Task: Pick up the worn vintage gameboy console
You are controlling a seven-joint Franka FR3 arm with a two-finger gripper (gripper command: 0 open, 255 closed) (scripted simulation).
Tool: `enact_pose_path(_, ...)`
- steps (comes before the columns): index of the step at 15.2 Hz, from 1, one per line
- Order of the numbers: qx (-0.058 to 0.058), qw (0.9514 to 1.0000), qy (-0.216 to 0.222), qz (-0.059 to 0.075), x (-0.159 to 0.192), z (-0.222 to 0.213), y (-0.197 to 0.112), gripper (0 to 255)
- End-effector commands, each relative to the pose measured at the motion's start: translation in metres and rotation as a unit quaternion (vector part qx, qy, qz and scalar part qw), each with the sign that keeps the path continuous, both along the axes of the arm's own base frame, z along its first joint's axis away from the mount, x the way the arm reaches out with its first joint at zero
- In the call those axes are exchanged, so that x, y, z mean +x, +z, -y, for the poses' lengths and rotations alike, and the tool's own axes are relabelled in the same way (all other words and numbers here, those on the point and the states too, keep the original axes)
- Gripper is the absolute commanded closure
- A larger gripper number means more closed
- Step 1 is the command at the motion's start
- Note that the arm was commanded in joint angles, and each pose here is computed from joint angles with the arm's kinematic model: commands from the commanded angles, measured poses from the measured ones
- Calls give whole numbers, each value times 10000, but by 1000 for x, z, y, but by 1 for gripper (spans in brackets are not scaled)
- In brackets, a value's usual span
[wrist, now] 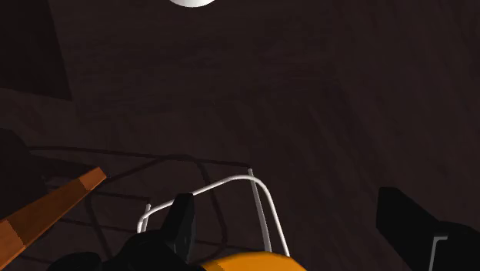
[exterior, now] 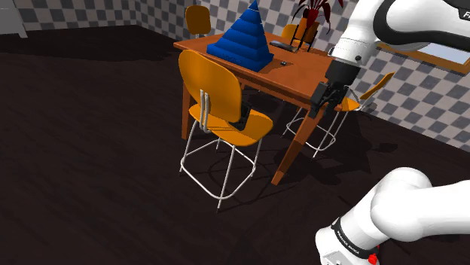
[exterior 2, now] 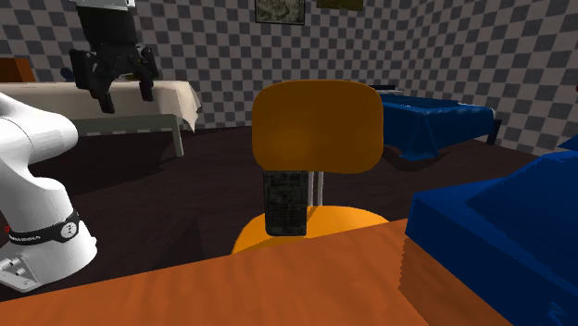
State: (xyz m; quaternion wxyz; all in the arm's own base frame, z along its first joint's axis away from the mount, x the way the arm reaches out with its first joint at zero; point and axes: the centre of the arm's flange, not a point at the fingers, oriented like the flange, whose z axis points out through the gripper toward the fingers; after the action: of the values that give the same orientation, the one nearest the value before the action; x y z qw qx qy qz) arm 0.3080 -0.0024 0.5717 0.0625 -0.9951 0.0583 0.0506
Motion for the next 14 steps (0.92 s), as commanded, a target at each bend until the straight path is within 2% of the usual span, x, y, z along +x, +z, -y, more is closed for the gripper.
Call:
enact_pose_path(1,0,10000,0,0,0,0,0,0)
enact_pose_path(14,-335,9988,-216,300,147,-7,-69,0)
